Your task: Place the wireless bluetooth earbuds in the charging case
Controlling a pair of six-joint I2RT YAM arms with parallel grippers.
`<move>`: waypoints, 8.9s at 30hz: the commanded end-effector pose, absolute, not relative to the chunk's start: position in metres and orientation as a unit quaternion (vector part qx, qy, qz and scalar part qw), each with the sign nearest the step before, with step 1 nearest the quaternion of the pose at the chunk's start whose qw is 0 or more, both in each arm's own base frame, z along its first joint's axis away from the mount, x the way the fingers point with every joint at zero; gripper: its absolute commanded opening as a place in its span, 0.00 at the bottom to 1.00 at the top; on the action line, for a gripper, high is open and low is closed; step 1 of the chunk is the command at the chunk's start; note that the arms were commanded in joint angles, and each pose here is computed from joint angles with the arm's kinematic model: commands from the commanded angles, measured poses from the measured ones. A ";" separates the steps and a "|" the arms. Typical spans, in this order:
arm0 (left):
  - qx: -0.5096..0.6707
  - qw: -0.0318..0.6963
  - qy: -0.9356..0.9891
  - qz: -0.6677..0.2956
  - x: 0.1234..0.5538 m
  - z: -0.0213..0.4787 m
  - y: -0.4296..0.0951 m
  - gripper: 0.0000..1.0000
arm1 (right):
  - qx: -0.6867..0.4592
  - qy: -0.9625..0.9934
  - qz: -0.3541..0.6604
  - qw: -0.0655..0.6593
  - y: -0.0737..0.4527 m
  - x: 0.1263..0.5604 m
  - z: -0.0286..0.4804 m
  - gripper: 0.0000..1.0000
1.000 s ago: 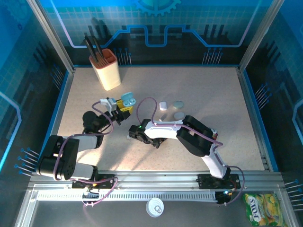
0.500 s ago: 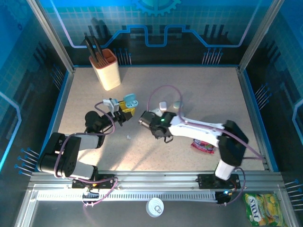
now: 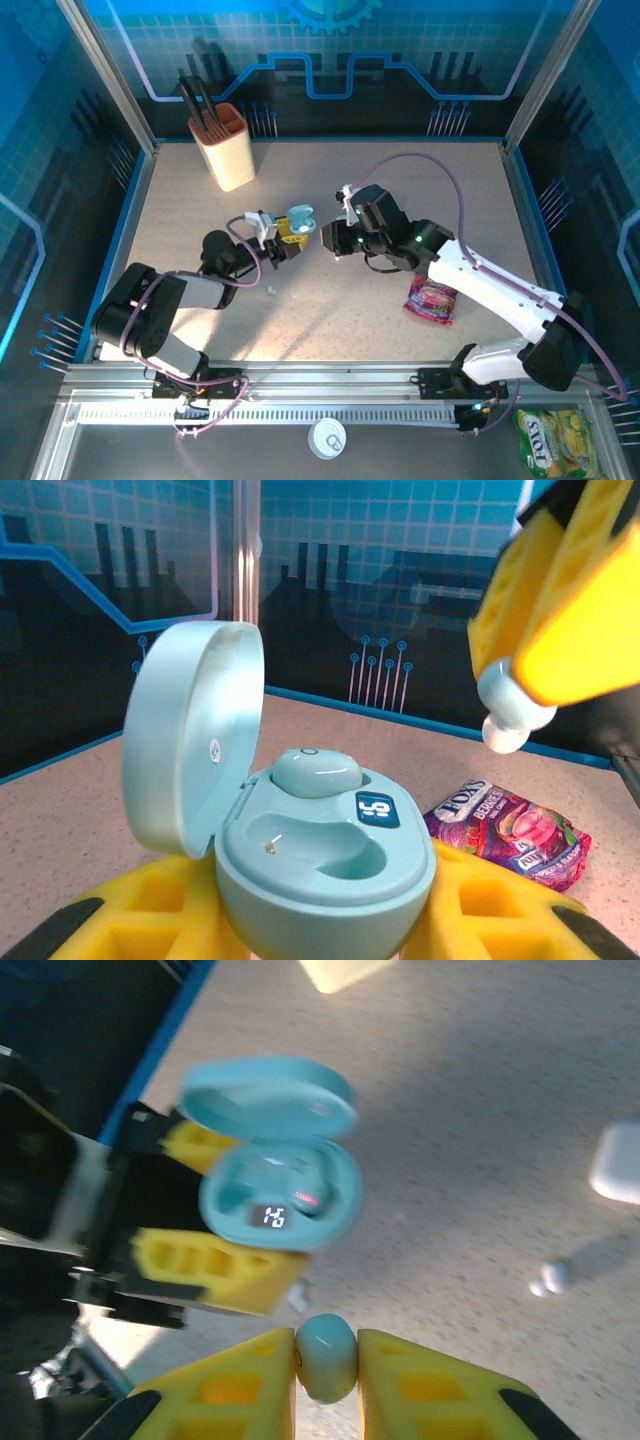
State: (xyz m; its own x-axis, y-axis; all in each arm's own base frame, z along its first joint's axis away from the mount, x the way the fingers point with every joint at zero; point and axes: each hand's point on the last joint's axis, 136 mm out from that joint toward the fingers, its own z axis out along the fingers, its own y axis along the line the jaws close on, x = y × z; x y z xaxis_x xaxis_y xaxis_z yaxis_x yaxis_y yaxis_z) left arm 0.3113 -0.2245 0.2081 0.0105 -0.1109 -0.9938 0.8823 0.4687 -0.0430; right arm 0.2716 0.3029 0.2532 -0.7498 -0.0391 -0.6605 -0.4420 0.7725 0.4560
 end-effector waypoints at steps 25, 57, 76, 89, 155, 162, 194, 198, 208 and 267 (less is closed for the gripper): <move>0.365 0.659 0.535 -0.382 0.307 0.230 -0.249 0.32 | -0.172 0.868 0.342 0.317 0.345 0.295 0.254 0.21; 0.395 0.663 0.526 -0.356 0.303 0.217 -0.254 0.32 | -0.219 0.842 0.312 0.383 0.325 0.295 0.306 0.38; 0.369 0.665 0.531 -0.374 0.306 0.230 -0.256 0.33 | -0.207 0.898 0.224 0.318 0.304 0.316 0.264 0.31; 0.337 0.658 0.533 -0.410 0.309 0.249 -0.257 0.33 | -0.101 0.865 0.412 0.269 0.287 0.302 0.278 0.62; 0.387 0.599 0.591 -0.378 0.279 0.189 -0.249 0.99 | 0.052 0.940 0.309 0.130 0.191 0.259 0.069 0.14; 0.398 0.568 0.618 -0.370 0.287 0.180 -0.256 0.99 | 0.074 0.960 0.252 0.098 0.167 0.235 0.025 0.14; 0.524 0.282 0.777 -0.205 0.362 0.074 -0.377 0.97 | 0.111 0.922 0.159 0.336 0.063 0.232 0.133 0.73; 0.527 0.254 0.786 -0.200 0.369 0.062 -0.386 0.97 | 0.116 0.920 0.168 0.333 0.063 0.229 0.127 0.73; 0.526 0.196 0.807 -0.186 0.377 0.038 -0.401 0.92 | 0.119 0.919 0.181 0.329 0.063 0.228 0.121 0.73; 0.597 0.485 0.558 -0.311 0.266 0.184 -0.380 0.38 | 0.015 0.830 0.504 0.239 0.182 0.248 0.194 0.62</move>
State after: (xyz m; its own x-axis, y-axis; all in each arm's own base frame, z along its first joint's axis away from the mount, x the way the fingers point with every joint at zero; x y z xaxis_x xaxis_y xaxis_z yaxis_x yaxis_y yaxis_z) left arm 0.2811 -0.3754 0.1646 0.0885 0.4219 -0.9023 0.9719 0.1618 0.1710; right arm 0.2418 0.1765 0.1794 -0.8983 0.2774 -0.3406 -0.1683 0.4989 0.8502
